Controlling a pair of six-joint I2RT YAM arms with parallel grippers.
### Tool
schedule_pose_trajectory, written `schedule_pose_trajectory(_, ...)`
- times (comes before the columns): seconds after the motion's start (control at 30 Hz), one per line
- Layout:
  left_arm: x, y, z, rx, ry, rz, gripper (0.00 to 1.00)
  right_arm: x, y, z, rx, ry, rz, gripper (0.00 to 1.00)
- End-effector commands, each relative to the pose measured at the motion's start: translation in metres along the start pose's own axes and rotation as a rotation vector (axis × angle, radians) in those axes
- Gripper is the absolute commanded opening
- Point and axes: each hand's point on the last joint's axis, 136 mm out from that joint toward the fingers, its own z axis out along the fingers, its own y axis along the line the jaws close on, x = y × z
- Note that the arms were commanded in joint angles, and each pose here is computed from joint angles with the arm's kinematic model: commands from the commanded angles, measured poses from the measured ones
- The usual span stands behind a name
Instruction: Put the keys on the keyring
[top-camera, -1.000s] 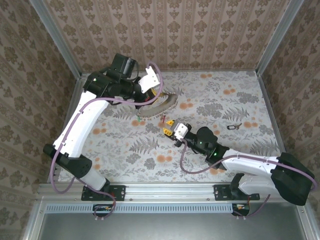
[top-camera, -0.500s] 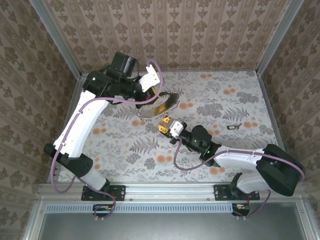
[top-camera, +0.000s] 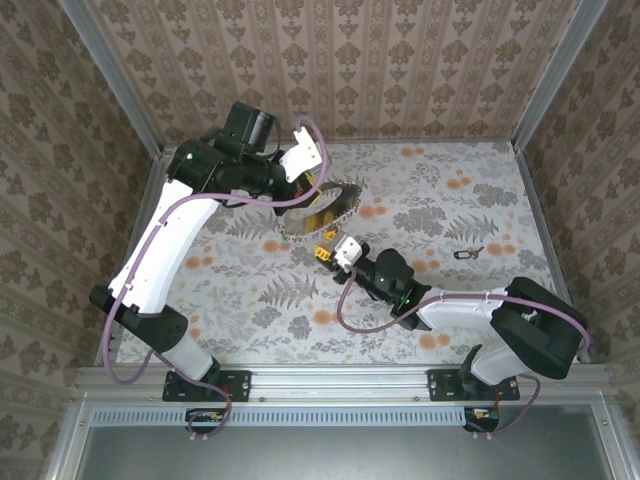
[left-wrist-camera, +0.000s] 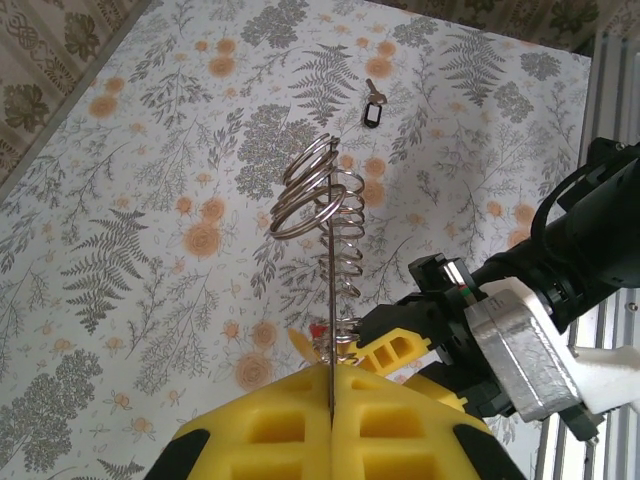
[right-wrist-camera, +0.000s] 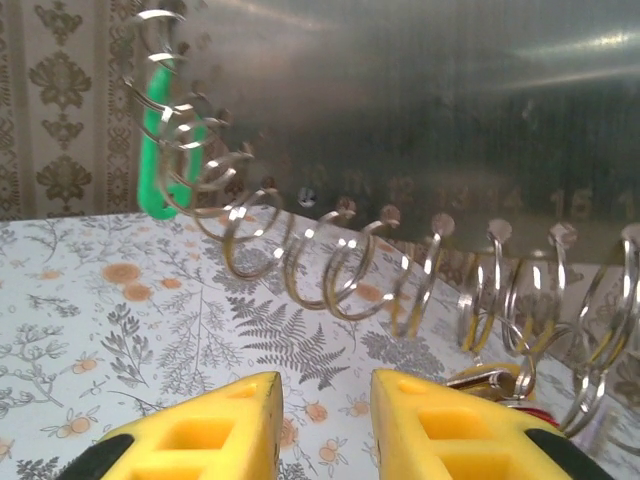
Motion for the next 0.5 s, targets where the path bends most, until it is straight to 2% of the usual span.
schedule_pose_trajectory(0.0, -0.011, -0.008, -0.008, 0.017, -0.035, -0.001, 0.00, -0.017, -0.014, 0.005, 0.084, -0.058, 0.038, 0.31)
schedule_pose_trajectory(0.27, -0.009, -0.008, -0.008, 0.018, -0.028, -0.005, 0.00, -0.021, -0.025, -0.002, 0.117, -0.093, 0.091, 0.28)
schedule_pose_trajectory(0.47, -0.009, -0.008, -0.006, 0.019, -0.025, -0.013, 0.00, -0.022, -0.029, -0.003, 0.128, -0.096, 0.102, 0.21)
